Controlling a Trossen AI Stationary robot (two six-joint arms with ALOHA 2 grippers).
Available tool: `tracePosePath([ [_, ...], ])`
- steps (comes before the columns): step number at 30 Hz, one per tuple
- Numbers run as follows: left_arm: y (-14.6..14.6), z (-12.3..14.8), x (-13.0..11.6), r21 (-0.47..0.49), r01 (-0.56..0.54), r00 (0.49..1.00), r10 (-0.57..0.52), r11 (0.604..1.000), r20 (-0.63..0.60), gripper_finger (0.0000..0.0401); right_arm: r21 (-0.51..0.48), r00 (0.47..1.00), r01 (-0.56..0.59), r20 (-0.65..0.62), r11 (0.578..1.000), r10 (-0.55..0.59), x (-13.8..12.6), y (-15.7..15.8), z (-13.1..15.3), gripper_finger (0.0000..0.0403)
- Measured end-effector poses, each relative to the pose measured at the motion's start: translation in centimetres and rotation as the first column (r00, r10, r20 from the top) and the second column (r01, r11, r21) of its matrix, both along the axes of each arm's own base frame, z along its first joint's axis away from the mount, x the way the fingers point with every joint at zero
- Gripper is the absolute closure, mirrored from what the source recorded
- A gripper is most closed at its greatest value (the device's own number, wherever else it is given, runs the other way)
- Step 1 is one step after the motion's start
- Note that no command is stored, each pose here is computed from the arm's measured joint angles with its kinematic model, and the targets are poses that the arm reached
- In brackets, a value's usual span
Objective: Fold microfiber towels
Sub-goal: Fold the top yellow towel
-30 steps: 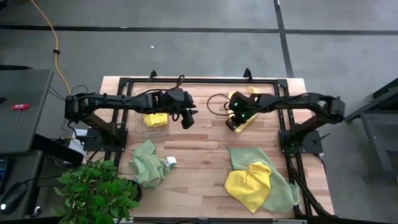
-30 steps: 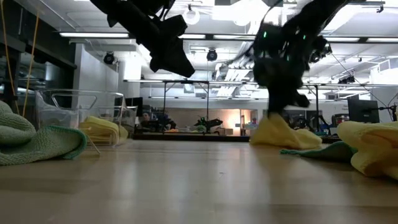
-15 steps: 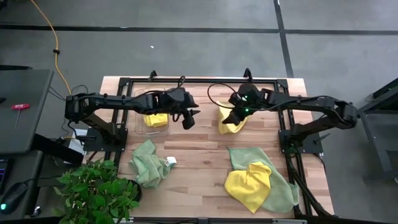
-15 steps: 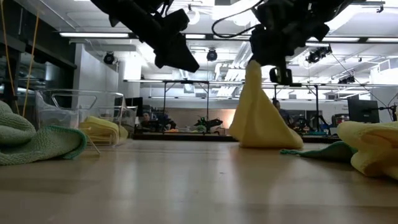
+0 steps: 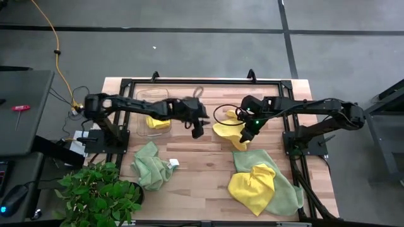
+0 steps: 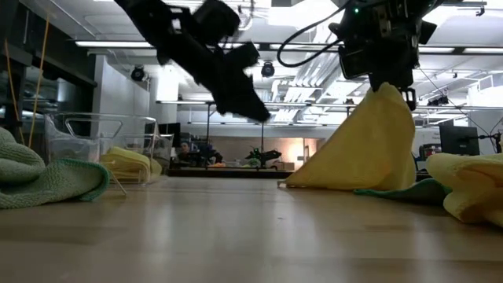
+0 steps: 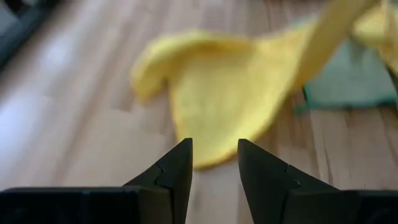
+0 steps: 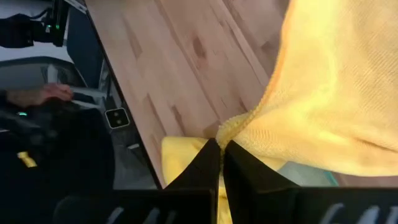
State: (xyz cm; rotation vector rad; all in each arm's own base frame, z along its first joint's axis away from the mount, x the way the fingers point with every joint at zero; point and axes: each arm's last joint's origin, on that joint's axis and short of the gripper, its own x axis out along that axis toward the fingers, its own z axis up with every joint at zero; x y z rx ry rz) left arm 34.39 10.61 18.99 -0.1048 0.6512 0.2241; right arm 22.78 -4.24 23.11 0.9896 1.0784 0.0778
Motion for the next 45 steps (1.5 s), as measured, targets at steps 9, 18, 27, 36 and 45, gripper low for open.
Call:
tracePosePath([
  [9,-0.8,-4.6,3.8,0.114,0.099,0.980,-0.077,0.989,-0.186,0.0217,-0.001,1.000,0.015,-0.004,1.000,-0.015,0.1,0.0,0.0,0.0403],
  [18,0.0,-6.2,5.2,0.249,0.264,0.929,-0.177,0.932,-0.324,0.0179,-0.006,1.000,0.011,0.010,1.000,-0.011,0.2,0.0,0.1,0.0403],
  [27,0.0,-7.1,5.3,0.295,0.379,0.890,-0.258,0.877,-0.375,0.0181,-0.015,0.999,0.009,0.038,1.000,-0.008,0.4,-0.1,0.2,0.0403],
  [36,0.0,-7.8,5.8,0.331,0.337,0.909,-0.212,0.882,-0.359,0.0199,0.047,0.997,-0.038,0.068,0.998,0.035,0.4,0.2,0.4,0.0403],
  [45,0.2,-8.0,5.9,0.344,0.320,0.917,-0.198,0.883,-0.346,0.0260,0.093,0.984,-0.157,0.102,0.983,0.147,0.7,2.2,0.5,0.0403],
])
